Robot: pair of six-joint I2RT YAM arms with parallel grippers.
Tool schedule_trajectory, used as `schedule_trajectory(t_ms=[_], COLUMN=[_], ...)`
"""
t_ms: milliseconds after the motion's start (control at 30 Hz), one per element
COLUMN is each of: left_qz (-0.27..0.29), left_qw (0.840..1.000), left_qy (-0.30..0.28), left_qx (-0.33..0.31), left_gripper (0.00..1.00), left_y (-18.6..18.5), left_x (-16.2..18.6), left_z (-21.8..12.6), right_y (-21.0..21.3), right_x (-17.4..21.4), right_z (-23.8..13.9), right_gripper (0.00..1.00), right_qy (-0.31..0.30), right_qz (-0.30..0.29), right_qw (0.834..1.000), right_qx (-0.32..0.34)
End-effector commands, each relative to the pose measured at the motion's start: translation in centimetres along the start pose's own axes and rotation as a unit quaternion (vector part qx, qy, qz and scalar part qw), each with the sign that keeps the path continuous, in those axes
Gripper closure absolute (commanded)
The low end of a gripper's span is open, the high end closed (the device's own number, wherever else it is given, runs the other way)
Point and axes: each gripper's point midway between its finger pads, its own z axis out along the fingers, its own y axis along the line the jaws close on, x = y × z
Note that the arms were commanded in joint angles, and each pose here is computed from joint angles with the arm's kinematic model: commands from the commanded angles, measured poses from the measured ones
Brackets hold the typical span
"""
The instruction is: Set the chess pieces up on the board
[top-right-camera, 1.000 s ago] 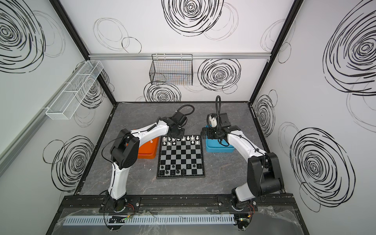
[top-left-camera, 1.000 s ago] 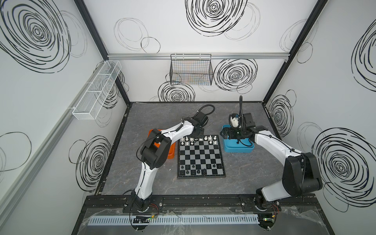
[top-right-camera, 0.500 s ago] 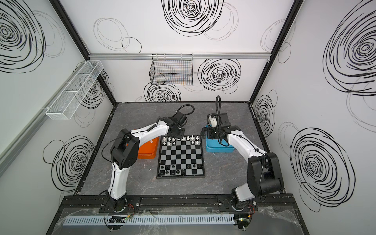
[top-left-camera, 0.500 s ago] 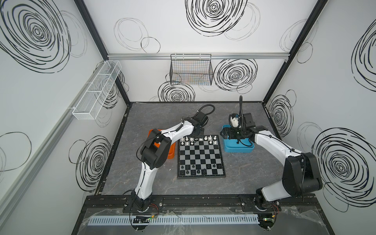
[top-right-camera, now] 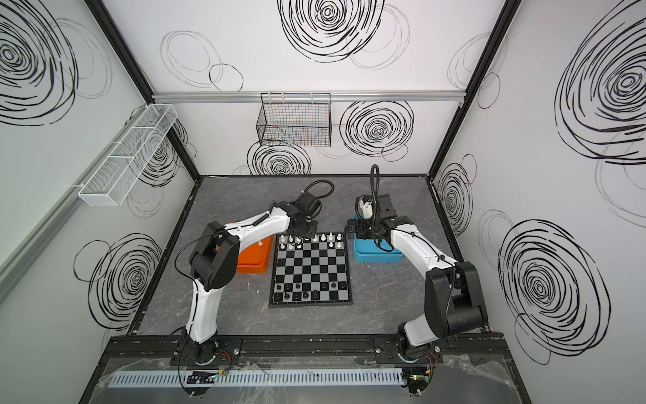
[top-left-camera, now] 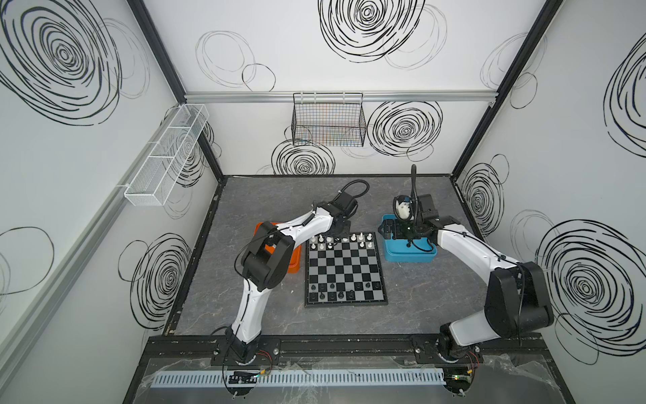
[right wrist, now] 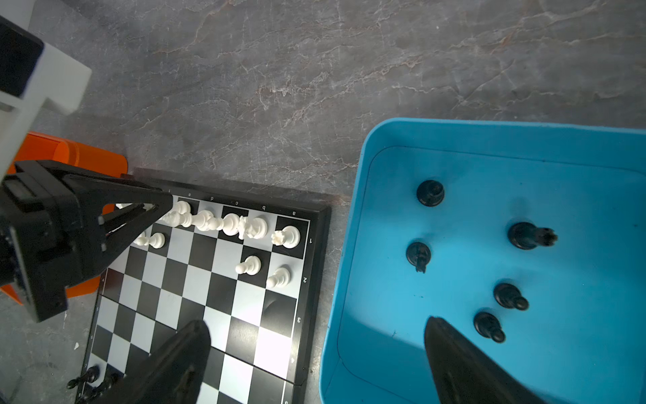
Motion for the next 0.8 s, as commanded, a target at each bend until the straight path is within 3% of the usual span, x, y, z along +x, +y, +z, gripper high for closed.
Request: schedule_trajectory(t_ms=[0, 767], left_qz=[0.0, 0.002], left_qw=[1.0, 1.0], left_qy=[-0.016, -0.006], left_qx=[0.007, -0.004], left_gripper=[0.79, 0.79], left_y=[-0.56, -0.27], left_x=[-0.52, 0.2], left_z=[-0.89, -1.06], right_y=[-0.24, -0.21], right_x=[0.1, 0.19], right_z=[0.36, 0.28], right_gripper=[0.0, 0.0], right_qy=[-0.001, -0.002], right_qz=[0.003, 0.003], right_qw=[1.0, 1.0], right_qx=[0.0, -0.001])
